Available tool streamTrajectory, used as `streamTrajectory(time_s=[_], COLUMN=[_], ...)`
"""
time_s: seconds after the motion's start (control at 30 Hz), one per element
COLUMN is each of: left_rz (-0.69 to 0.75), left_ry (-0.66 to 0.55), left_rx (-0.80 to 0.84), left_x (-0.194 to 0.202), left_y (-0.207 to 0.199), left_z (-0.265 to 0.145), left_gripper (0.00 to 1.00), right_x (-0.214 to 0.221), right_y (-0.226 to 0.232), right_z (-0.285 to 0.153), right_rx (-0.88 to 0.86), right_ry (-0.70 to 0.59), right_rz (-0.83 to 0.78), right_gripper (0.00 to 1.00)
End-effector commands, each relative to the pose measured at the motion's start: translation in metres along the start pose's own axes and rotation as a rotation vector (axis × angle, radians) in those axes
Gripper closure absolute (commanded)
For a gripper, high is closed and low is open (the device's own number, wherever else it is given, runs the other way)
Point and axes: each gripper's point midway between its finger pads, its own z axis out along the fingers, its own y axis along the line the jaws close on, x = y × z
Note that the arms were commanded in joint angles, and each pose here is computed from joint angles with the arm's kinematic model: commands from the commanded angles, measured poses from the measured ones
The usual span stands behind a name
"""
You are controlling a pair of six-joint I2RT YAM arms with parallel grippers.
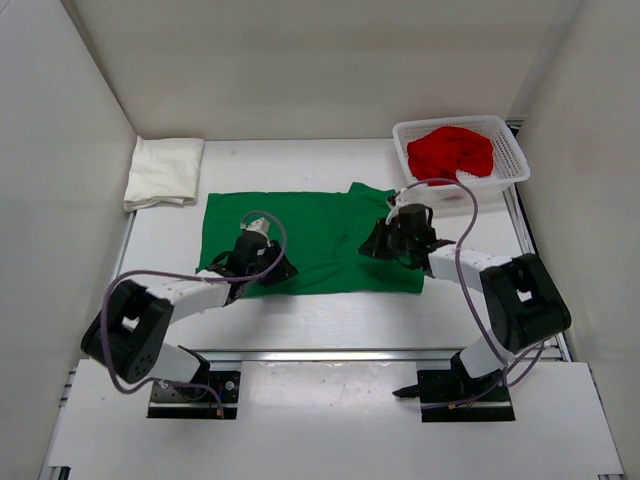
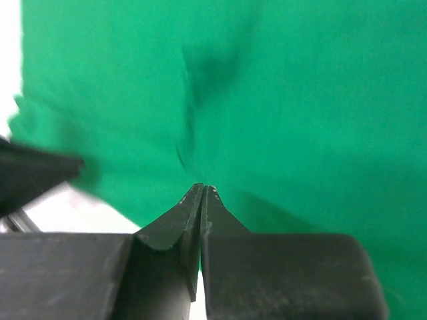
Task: Fold and stack the t-shirts
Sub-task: Fold the flattened tshirt in 1/3 of the way, then grap the side of the flattened tshirt furthest away from the robot with both arms
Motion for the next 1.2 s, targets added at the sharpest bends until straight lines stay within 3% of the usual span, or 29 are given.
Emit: streamTrajectory(time_s=[0.0, 0.27, 0.37, 0.53, 0.6, 0.67, 0.73, 0.8, 0.9, 1.0, 1.17], left_rz=[0.076, 0.004, -0.016, -0.019, 0.002, -0.015, -0.057, -0.09, -0.086, -0.075, -0.084], left_ry=[0.023, 0.116, 0.105, -0.004, -0.062, -0.099, -0.144, -0.133, -0.17, -0.176, -0.136], left_rx=[0.047, -0.03, -0.034, 0.032, 0.048, 0.066, 0.063, 0.097, 0.084, 0.073, 0.07], left_x=[-0.001, 0.041, 0.044, -0.012, -0.039, -0.065, -0.095, -0.101, -0.106, -0.107, -0.096], left_y=[-0.024, 0.035, 0.046, 0.016, 0.001, -0.005, 0.002, 0.002, 0.007, 0.011, 0.016], left_z=[0.012, -0.002, -0.015, -0.026, -0.028, -0.03, -0.03, -0.031, -0.035, -0.037, -0.028], left_gripper=[0.56, 0.56, 0.54, 0.51, 0.48, 0.48, 0.49, 0.5, 0.49, 0.49, 0.49], right_x=[0.038, 0.112, 0.108, 0.019, -0.032, -0.074, -0.104, -0.152, -0.182, -0.185, -0.203], right_y=[-0.002, -0.03, -0.019, 0.007, 0.021, 0.017, -0.018, -0.024, -0.046, -0.074, -0.073], right_z=[-0.01, -0.026, -0.034, -0.035, -0.031, -0.019, 0.005, 0.023, 0.055, 0.092, 0.112], right_rx=[0.017, 0.094, 0.083, 0.043, 0.016, 0.039, 0.142, 0.175, 0.22, 0.282, 0.31], right_ry=[0.055, 0.246, 0.244, 0.048, -0.037, -0.101, -0.093, -0.177, -0.132, -0.029, 0.001], right_rz=[-0.055, -0.069, -0.074, -0.09, -0.105, -0.128, -0.136, -0.184, -0.218, -0.268, -0.358], right_gripper=[1.0, 1.0, 1.0, 0.83, 0.82, 0.85, 1.0, 1.0, 1.0, 0.85, 0.61])
